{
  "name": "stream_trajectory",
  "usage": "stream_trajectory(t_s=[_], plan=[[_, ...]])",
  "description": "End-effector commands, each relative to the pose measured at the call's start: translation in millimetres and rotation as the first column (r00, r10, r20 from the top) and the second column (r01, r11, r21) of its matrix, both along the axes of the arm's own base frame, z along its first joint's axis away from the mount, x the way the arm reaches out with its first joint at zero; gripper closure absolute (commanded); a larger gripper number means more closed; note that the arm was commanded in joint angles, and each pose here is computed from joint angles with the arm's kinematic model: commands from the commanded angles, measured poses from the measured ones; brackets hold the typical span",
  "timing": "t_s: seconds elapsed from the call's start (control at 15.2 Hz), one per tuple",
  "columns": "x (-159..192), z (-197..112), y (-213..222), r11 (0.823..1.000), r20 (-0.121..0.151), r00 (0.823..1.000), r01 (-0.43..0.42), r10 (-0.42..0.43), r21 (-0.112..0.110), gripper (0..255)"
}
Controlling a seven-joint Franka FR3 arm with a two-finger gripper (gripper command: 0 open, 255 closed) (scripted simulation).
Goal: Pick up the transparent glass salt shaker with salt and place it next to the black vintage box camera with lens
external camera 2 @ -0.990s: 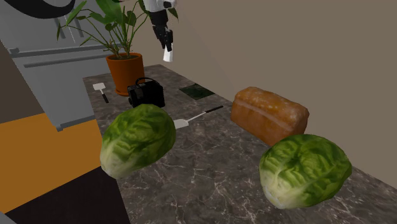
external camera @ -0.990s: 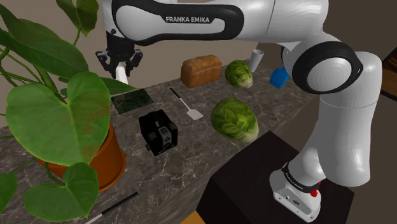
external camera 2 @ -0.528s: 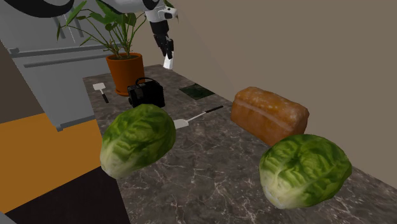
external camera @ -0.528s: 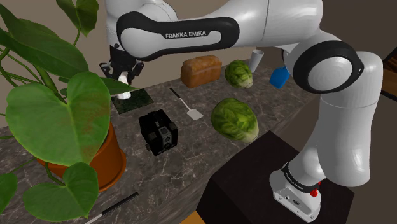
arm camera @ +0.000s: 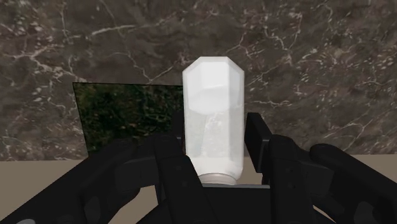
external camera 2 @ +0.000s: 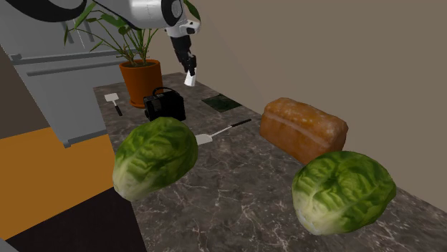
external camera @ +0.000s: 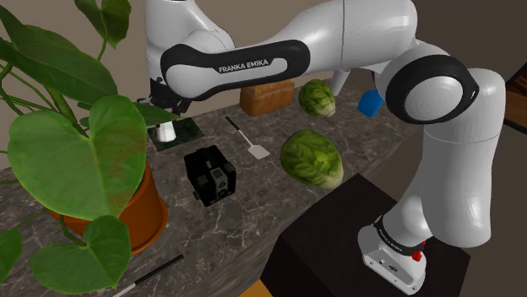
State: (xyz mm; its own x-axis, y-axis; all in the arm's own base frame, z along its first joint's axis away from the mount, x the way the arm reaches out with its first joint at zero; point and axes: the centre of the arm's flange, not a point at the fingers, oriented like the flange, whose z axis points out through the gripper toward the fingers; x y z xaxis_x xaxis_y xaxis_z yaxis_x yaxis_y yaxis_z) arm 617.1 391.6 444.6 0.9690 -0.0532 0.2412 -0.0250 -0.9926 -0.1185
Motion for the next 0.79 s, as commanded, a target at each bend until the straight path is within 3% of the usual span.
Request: stream_trajectory(t_s=[0.0,0.73], plan=[[0,-11,-1,1.000,0.000,1.000,0.000,0.000,0.000,255],[0,-69,-1,1.000,0.000,1.000,0.000,0.000,0.000,255]])
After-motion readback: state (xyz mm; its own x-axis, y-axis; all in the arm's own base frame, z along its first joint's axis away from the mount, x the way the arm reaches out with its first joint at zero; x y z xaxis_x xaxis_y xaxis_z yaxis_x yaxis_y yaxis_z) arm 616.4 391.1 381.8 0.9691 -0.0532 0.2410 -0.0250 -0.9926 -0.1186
